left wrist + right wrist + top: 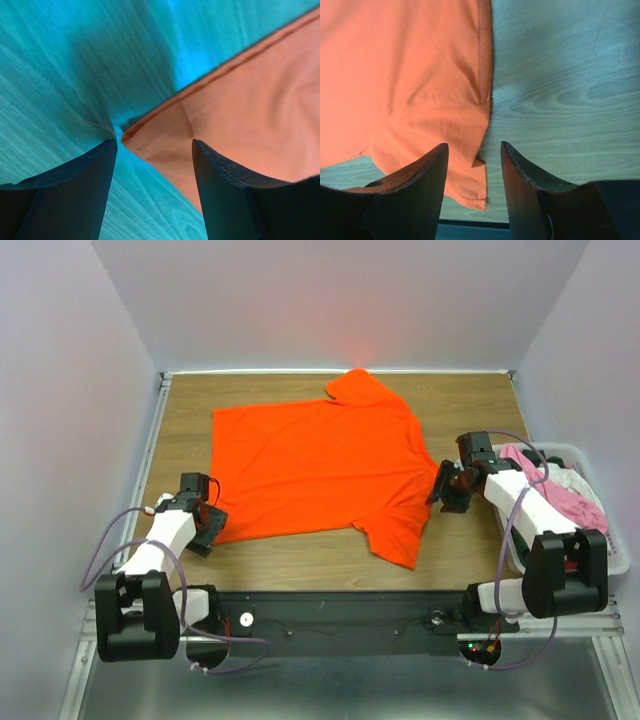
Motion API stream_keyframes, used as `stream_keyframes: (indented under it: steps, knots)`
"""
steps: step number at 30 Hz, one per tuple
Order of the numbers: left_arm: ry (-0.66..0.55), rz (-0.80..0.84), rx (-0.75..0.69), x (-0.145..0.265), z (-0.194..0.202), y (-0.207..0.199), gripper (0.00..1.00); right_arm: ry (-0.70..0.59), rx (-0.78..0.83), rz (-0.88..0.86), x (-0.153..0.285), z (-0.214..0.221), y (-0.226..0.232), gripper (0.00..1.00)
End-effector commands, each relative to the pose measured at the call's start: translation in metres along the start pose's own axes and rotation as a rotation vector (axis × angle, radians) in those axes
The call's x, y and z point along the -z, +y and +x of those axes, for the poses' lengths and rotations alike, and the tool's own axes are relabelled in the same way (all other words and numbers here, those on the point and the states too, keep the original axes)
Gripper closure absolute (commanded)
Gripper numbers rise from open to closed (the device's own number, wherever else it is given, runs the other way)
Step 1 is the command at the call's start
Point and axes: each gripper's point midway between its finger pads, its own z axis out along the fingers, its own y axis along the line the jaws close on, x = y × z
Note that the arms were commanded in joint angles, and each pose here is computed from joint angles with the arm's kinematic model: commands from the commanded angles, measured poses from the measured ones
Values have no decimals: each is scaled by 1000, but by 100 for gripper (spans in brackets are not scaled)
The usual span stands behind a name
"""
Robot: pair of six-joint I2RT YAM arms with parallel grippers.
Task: Fold and stack the t-shirts
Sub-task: Flatten the tshirt out
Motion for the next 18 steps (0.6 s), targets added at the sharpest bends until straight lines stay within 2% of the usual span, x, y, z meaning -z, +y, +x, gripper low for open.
stream_keyframes:
  steps: [1, 7, 10, 13, 18]
  knots:
    - [-16, -51, 26, 1, -7, 2, 27, -73, 34, -25, 5, -25, 13, 48]
    - [-2, -102, 7, -7, -5, 5, 34, -82, 31, -25, 4, -28, 14, 48]
    - [-2, -103, -1, -8, -5, 6, 46, -86, 29, -3, 3, -26, 9, 48]
    - [2, -91, -9, -7, -4, 4, 67, -90, 23, 18, 1, -24, 4, 48]
    - [11, -67, -22, -3, -3, 2, 84, -84, 11, 47, -2, -19, -4, 48]
